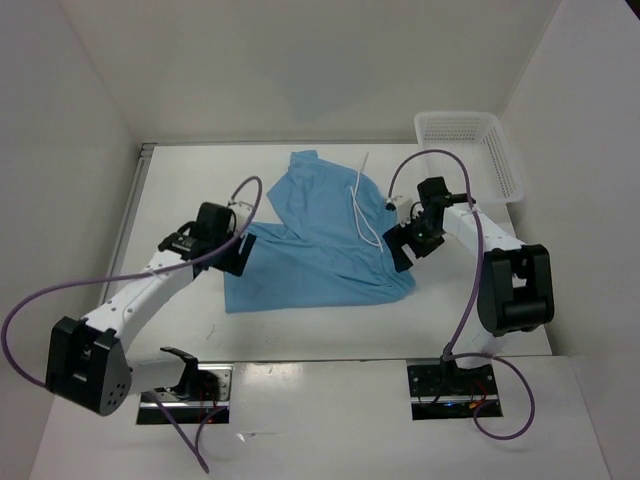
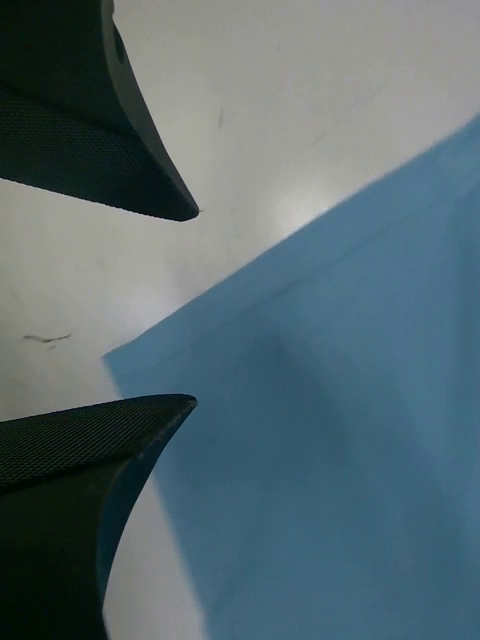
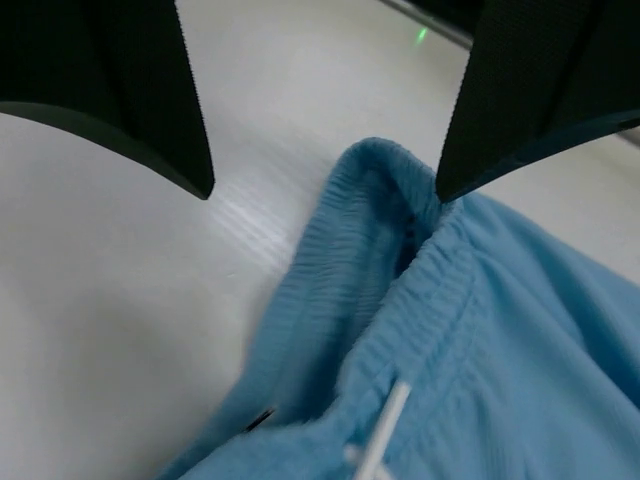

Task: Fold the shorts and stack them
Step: Flatten the shorts out

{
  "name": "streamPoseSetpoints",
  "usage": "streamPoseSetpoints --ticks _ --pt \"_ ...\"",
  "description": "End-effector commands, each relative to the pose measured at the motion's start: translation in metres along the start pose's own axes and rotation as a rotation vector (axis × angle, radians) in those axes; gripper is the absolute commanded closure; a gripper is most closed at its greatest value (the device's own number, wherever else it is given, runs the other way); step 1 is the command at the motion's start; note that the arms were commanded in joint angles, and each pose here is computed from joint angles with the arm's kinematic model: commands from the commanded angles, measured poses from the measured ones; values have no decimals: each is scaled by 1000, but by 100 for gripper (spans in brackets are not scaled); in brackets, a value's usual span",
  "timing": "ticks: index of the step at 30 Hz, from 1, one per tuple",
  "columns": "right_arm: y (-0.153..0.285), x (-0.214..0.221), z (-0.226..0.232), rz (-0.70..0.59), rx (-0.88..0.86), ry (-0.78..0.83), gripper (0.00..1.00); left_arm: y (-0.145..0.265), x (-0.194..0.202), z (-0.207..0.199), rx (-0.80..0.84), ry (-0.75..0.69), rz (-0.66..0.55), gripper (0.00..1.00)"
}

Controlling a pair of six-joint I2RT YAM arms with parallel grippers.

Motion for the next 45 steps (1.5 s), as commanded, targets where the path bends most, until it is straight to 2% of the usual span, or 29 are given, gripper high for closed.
streamPoseSetpoints --ticks 1,3,6,9,13,14,15,16,17,18,19,20,21,23,26,28,32,34,35,36,37,38,39,41,42,43,45 --pt "-10 19 9 99 -104 16 0 12 50 -40 192 -97 209 23" --pt "-12 20 7 113 -95 13 0 10 63 -56 240 -158 272 23" --pt "-25 26 1 144 -61 9 0 4 70 -65 253 -197 301 23" --pt "-40 39 18 233 -36 141 0 -4 87 -66 227 -209 345 21" --pt "-46 50 28 274 -54 189 15 -12 97 -73 249 -219 366 28" --pt "-47 53 29 282 -66 185 25 -18 100 -75 247 -218 359 31" --pt "-48 52 28 272 -64 188 30 -19 97 -75 242 -215 340 39" --pt "-49 56 28 286 -58 186 36 -23 102 -76 245 -217 350 42" --pt "-49 56 28 286 -58 186 47 -26 100 -77 242 -215 338 46" --pt "-50 58 26 289 -46 188 51 -28 102 -77 242 -215 338 50" --pt "-50 58 26 289 -46 188 60 -31 103 -78 241 -214 334 59" --pt "-50 58 25 291 -37 189 64 -32 102 -77 226 -215 325 67" --pt "-50 58 25 291 -37 189 68 -34 103 -78 223 -213 315 84" --pt "-49 54 25 280 -36 201 79 -36 104 -76 194 -217 312 96" --pt "-48 55 23 294 -17 213 91 -34 108 -76 189 -221 327 100" --pt "-45 56 23 298 -23 247 94 -22 116 -76 218 -227 381 100" --pt "-35 56 24 319 -51 297 94 8 113 -70 250 -230 428 100" --pt "-31 57 25 340 -71 313 89 20 110 -64 222 -238 435 100" --pt "-30 54 25 331 -71 334 83 26 110 -63 230 -242 464 100" --pt "-30 56 23 356 -63 342 77 33 96 -65 284 -232 425 100" --pt "-30 52 23 354 -50 365 65 37 92 -68 325 -233 428 100" --pt "-29 52 21 363 -21 370 45 40 88 -70 356 -225 420 99" --pt "-25 45 20 330 3 381 35 41 88 -74 394 -228 411 92" --pt "-15 31 21 269 34 377 20 38 84 -75 387 -225 380 61" --pt "0 17 23 209 62 379 11 34 80 -72 346 -231 359 58" --pt "10 10 25 176 72 374 9 31 77 -70 320 -232 334 56" --pt "30 -4 32 98 72 364 5 25 55 -58 261 -176 233 46"
Point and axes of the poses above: each gripper's point midway between its finger pads, its own y axis back along the fingers, its own z axis along the line the jaws close on, x = y × z, the point moved 9 cm from there along y, back along the fingers, and after that the axes turned 15 degrees about -y, right-handed, at the moved point
